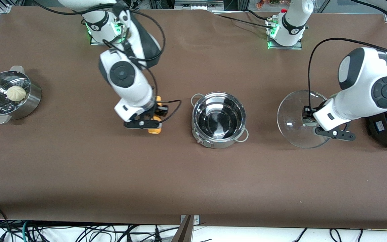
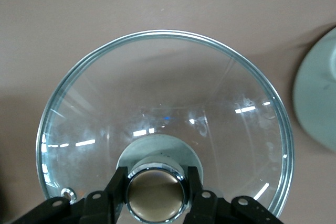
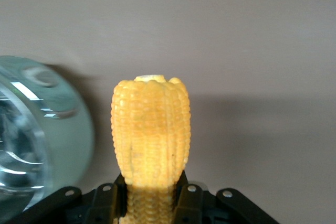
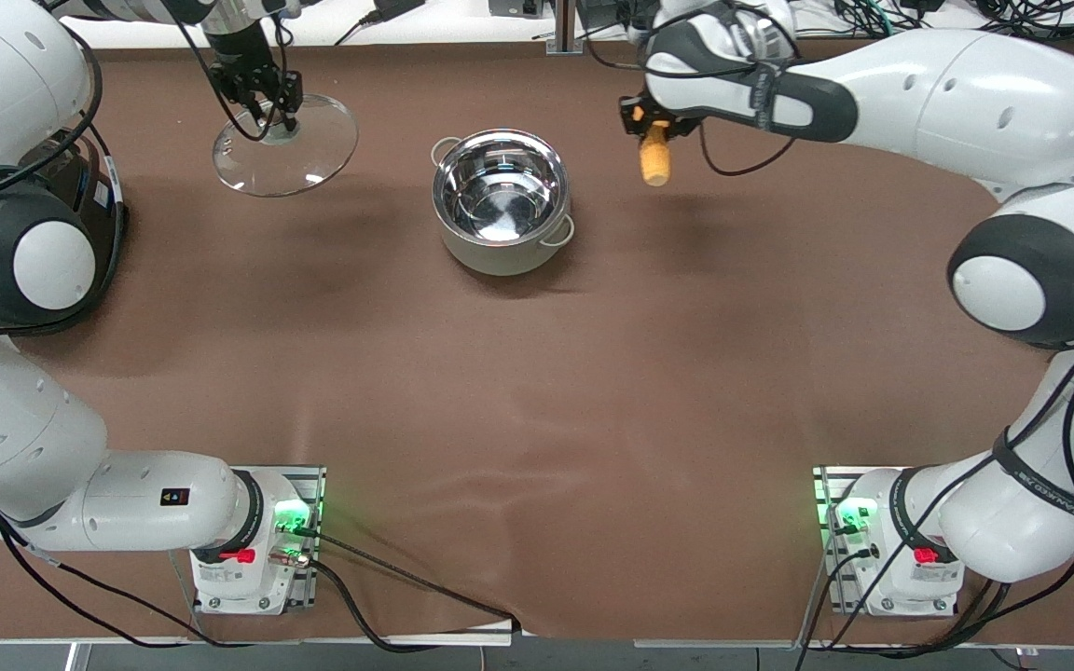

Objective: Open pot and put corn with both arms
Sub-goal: 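Carry the corn over the pot while the left gripper moves the lid aside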

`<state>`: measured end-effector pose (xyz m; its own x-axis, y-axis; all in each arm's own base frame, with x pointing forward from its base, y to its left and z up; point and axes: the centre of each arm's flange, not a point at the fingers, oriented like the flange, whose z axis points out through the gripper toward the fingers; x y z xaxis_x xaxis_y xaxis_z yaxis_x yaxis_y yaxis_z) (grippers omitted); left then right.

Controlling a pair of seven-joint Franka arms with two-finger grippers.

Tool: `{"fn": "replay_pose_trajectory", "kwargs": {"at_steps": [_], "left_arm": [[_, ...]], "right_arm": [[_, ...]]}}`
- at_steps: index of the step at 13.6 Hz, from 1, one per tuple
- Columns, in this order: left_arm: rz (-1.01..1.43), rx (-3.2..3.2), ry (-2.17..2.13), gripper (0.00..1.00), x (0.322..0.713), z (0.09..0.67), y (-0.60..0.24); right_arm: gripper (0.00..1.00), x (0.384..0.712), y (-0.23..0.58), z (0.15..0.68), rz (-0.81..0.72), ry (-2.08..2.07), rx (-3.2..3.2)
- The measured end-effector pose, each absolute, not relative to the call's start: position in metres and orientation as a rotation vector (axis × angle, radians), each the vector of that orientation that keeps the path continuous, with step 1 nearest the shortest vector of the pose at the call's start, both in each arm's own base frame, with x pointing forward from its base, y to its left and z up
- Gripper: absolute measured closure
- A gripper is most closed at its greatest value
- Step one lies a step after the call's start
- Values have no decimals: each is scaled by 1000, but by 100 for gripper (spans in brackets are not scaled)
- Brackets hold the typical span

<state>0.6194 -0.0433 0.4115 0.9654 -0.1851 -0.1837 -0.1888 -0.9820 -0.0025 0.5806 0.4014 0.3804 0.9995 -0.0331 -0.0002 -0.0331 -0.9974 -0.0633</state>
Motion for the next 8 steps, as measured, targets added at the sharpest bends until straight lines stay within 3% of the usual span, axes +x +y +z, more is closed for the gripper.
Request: {"fn": "replay_pose_trajectory", "kwargs": {"at_steps": [8], "left_arm": [[123,-3083,412,50,603,305,15]], "right_arm": [[67,554,537,365,-100,160,-3025]]}}
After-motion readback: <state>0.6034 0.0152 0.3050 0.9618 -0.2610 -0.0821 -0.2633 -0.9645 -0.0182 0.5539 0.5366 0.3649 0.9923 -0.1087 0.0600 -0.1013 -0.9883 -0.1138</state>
